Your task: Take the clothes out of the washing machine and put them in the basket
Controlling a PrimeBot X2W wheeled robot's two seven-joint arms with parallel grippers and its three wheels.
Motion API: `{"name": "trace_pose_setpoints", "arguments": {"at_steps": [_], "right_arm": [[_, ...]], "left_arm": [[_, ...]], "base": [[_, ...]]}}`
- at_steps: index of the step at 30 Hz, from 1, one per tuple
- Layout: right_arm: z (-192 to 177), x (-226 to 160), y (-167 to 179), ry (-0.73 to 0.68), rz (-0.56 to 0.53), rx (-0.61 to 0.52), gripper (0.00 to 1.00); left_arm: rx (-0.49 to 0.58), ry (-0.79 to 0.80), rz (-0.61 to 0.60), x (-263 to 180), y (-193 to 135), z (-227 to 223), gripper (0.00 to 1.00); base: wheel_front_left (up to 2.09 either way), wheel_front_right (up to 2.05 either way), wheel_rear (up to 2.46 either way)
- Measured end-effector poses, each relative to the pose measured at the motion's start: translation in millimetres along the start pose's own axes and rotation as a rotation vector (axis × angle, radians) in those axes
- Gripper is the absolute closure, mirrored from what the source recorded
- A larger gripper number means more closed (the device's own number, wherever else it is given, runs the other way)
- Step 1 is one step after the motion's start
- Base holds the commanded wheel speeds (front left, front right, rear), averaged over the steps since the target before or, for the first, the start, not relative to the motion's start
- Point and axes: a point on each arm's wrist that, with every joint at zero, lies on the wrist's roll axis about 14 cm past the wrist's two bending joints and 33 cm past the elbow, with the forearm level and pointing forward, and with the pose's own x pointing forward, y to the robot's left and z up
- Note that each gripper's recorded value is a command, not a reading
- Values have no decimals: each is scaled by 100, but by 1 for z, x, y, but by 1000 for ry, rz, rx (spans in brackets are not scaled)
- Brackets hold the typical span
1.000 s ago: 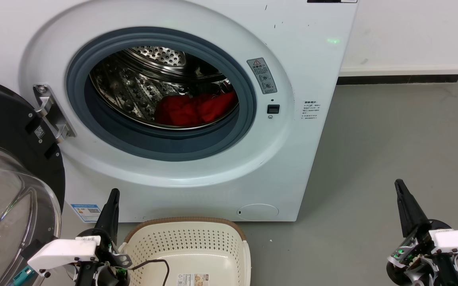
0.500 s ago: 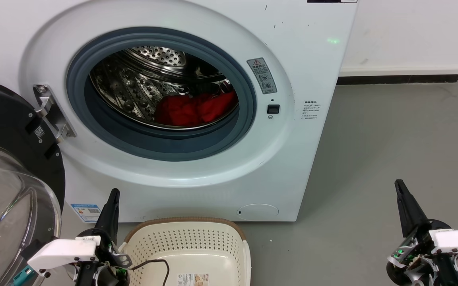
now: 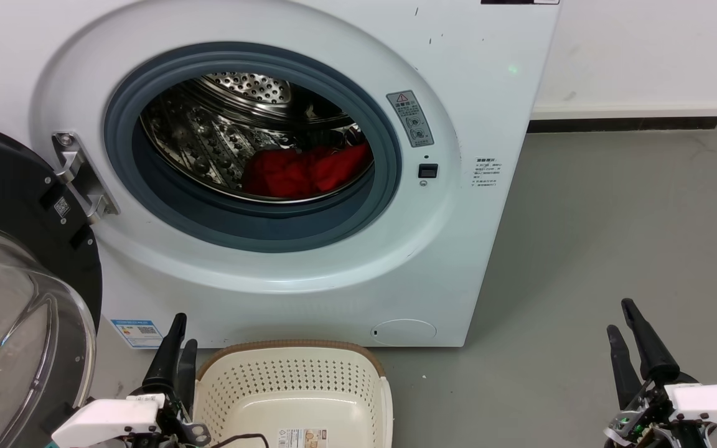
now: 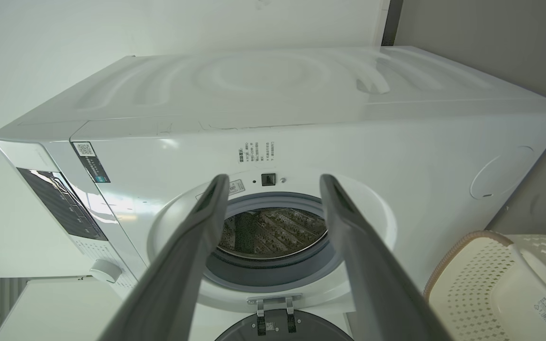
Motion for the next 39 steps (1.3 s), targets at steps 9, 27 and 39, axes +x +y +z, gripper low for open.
{"name": "trace_pose_setpoints", "arguments": {"at_steps": [9,27,39], "right_arm": [[5,0,7,-34,16,-118,0],[2,-6,31,-62,82,-544,0],[-10,-9,44,-60,136,-833,0]], "left_arm": [[106,-40,-22,1,-11,7,0],[486,-65,-19,0,-26,0,0],[719,-90,-21,-3,-32,-4,0]], "base": [[0,0,0],[0,0,0],[0,0,0]]}}
